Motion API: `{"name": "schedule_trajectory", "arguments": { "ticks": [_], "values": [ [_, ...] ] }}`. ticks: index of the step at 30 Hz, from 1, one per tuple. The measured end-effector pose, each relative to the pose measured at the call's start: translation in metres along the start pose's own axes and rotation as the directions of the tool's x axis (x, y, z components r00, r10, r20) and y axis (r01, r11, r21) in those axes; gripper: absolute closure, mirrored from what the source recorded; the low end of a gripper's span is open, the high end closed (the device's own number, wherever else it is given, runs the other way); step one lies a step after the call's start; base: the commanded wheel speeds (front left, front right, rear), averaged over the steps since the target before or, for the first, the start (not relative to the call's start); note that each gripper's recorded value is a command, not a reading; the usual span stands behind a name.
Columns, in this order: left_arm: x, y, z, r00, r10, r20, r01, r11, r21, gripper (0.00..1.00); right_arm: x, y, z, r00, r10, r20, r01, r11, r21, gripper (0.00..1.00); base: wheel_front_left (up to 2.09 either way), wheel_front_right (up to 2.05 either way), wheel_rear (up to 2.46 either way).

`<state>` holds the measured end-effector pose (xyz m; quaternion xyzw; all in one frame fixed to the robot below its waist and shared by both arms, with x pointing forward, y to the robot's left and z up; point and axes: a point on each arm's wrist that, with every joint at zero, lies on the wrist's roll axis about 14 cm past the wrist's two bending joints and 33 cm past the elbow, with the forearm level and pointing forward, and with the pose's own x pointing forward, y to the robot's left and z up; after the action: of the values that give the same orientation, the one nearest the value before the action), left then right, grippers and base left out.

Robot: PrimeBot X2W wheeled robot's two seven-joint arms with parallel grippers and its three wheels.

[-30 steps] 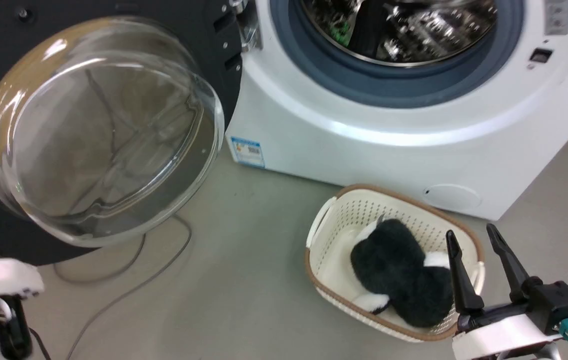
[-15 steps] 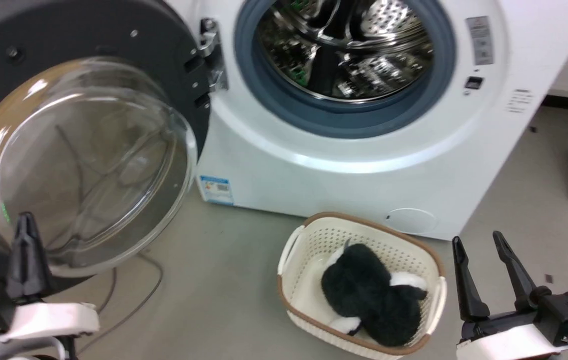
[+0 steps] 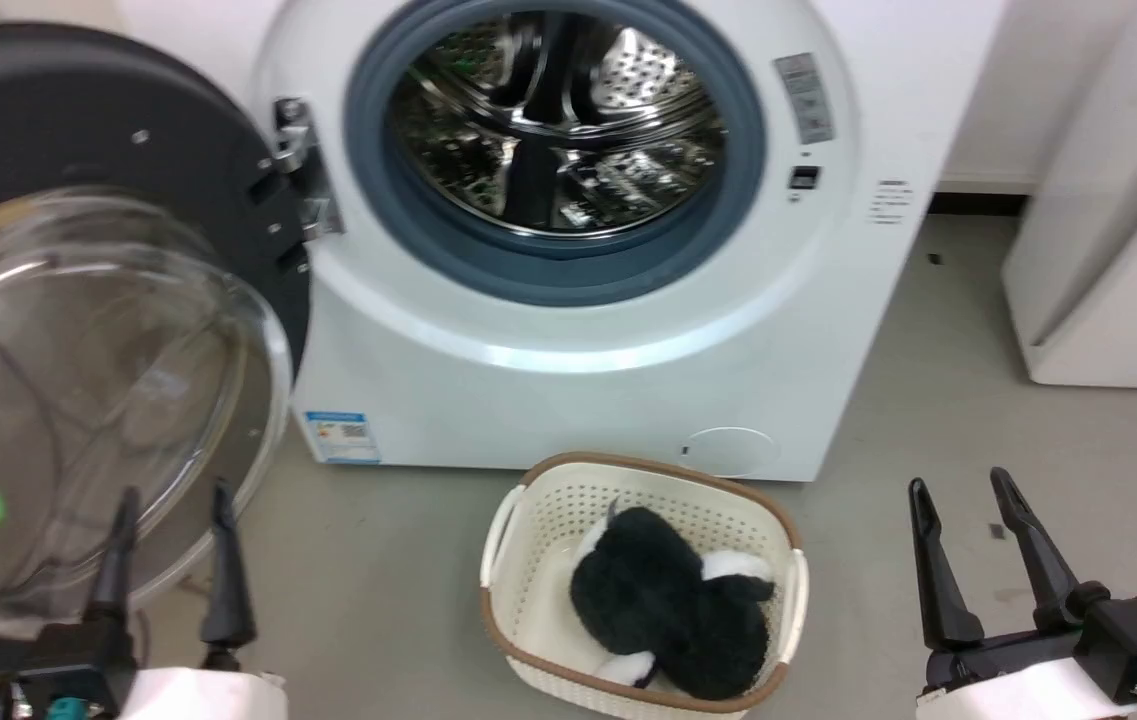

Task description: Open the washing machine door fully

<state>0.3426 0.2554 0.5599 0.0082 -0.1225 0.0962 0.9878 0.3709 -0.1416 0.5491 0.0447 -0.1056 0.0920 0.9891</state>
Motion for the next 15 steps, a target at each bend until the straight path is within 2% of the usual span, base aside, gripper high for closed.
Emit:
{"name": "schedule_trajectory", "arguments": {
  "ticks": [4, 14, 15],
  "values": [
    [0.001, -0.023, -0.010, 0.998, -0.062, -0.026, 0.061, 0.998, -0.033, 0.00, -0.008, -0.009, 0.005, 0.999, -0.031, 0.009, 0.031, 0.999, -0.008, 0.00, 0.00, 0.00, 0.00],
    [-0.005, -0.052, -0.033, 0.985, -0.141, -0.098, 0.135, 0.989, -0.059, 0.00, -0.029, -0.025, 0.006, 0.996, -0.093, 0.003, 0.093, 0.995, -0.020, 0.00, 0.00, 0.00, 0.00],
    [-0.005, -0.053, -0.034, 0.984, -0.143, -0.103, 0.138, 0.989, -0.058, 1.00, -0.029, -0.026, 0.007, 0.995, -0.096, 0.003, 0.096, 0.995, -0.021, 1.00, 0.00, 0.00, 0.00]
  ]
}}
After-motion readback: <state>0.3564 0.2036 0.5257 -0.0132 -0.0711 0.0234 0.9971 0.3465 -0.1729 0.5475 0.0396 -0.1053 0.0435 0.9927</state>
